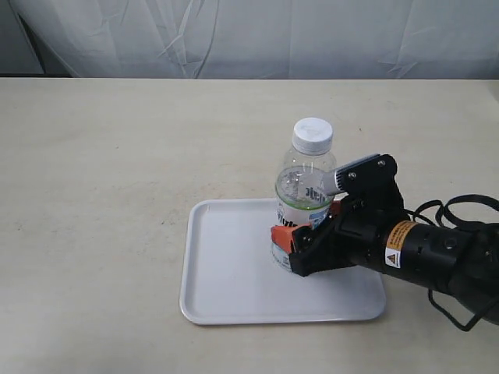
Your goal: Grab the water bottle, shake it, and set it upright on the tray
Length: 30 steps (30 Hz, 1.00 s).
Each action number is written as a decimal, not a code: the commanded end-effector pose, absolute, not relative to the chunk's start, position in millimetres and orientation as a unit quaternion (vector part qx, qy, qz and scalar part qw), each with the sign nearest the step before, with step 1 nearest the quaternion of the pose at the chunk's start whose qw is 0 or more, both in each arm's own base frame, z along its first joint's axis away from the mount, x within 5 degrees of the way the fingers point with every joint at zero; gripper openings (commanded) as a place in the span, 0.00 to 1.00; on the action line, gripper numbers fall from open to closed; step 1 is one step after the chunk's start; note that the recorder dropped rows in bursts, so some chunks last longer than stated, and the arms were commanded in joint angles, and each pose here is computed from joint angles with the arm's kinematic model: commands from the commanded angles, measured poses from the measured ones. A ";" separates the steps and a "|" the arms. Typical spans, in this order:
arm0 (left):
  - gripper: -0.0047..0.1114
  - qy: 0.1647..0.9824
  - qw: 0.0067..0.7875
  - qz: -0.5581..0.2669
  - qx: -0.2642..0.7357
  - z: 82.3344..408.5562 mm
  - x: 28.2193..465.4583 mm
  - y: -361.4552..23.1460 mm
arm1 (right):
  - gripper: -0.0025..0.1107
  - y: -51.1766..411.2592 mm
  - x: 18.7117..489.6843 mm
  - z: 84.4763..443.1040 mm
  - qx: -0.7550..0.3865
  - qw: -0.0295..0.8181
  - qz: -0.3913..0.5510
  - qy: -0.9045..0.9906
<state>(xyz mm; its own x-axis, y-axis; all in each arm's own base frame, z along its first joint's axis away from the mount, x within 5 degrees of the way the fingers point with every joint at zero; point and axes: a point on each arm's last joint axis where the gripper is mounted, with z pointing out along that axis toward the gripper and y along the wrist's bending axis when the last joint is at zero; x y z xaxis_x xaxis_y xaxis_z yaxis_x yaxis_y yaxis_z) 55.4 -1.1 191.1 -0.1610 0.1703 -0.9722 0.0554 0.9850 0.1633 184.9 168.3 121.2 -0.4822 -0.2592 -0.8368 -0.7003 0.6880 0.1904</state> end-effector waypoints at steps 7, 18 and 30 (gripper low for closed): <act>0.04 0.757 0.648 0.043 0.072 191.0 55.3 -1.2 | 0.73 159.1 176.0 111.5 -0.266 0.364 0.254 0.856; 0.04 0.757 0.648 0.043 0.072 191.0 55.3 -1.2 | 0.46 137.3 149.3 127.5 -0.241 0.365 0.262 0.860; 0.04 0.757 0.648 0.043 0.072 191.0 55.3 -1.2 | 0.02 109.3 109.8 154.5 -0.192 0.371 0.307 0.855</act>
